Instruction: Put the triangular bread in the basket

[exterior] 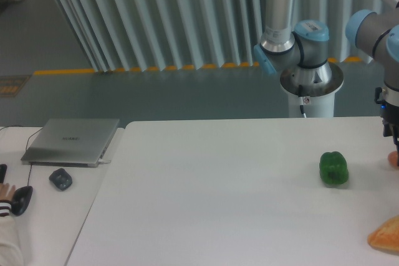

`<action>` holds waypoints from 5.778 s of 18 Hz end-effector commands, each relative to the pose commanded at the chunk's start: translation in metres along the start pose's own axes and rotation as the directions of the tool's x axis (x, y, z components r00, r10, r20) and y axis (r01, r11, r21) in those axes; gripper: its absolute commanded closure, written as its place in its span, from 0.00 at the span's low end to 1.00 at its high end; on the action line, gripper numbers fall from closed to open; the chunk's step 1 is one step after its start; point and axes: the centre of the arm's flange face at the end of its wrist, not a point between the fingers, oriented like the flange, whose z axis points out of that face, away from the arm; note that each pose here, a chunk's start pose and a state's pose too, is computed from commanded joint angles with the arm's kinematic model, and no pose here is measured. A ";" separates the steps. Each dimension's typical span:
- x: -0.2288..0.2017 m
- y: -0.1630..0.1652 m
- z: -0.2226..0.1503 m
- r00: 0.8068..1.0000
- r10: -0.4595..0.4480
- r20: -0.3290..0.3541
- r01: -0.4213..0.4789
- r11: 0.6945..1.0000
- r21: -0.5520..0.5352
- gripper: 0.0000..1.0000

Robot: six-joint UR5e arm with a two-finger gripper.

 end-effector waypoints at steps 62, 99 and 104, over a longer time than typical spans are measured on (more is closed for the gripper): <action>-0.100 -0.017 0.088 0.945 -0.271 0.183 0.264 0.962 0.063 0.94; -0.060 0.135 -0.004 0.871 -0.316 0.376 0.300 0.948 0.103 0.00; -0.018 0.053 -0.038 0.953 -0.268 0.142 0.248 0.958 0.143 0.00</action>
